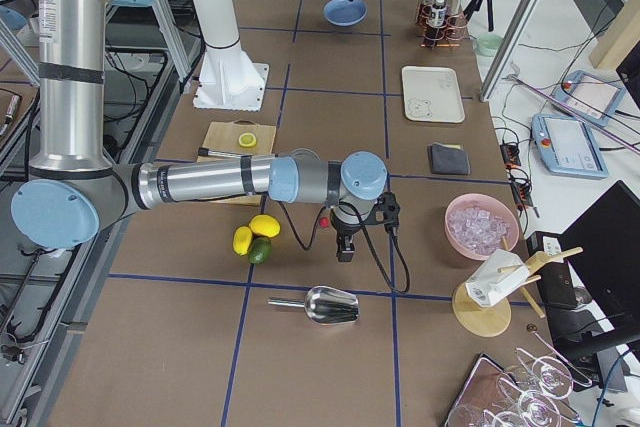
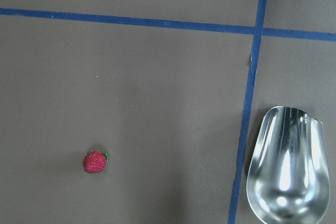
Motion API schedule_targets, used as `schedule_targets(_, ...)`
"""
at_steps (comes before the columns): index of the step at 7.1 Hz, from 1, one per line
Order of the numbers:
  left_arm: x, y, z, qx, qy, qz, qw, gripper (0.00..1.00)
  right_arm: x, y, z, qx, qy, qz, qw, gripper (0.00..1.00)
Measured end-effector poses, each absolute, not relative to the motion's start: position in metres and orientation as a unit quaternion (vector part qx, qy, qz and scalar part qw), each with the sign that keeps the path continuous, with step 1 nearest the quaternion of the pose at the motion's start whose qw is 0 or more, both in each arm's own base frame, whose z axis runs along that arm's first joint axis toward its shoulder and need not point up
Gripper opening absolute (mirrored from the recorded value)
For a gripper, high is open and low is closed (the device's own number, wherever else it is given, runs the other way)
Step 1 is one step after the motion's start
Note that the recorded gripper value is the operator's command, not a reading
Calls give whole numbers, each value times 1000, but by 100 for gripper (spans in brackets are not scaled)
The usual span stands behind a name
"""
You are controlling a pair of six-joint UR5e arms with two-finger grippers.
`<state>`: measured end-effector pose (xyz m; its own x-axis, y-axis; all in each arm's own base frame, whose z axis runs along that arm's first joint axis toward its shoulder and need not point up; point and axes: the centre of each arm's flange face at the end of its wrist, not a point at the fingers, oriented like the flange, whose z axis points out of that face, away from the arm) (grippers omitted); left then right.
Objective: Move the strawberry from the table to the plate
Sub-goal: 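Grasp the rim of the light blue plate with the left gripper and lift, then carry the blue plate toward the table center and set it down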
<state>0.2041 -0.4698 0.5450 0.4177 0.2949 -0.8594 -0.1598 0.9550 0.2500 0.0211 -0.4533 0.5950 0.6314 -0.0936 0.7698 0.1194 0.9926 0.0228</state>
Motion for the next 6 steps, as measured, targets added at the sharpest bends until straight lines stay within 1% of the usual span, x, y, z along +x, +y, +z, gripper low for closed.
schedule_targets(3,229,-486,444,45,570,72,817,0,21,-454,593,-11,-427,-60,902,100)
schedule_targets(4,258,-486,407,28,585,59,808,0,20,-454,593,-11,-430,-60,901,100)
schedule_targets(6,346,-472,324,-10,608,29,794,0,20,-454,594,-12,-432,-60,900,100)
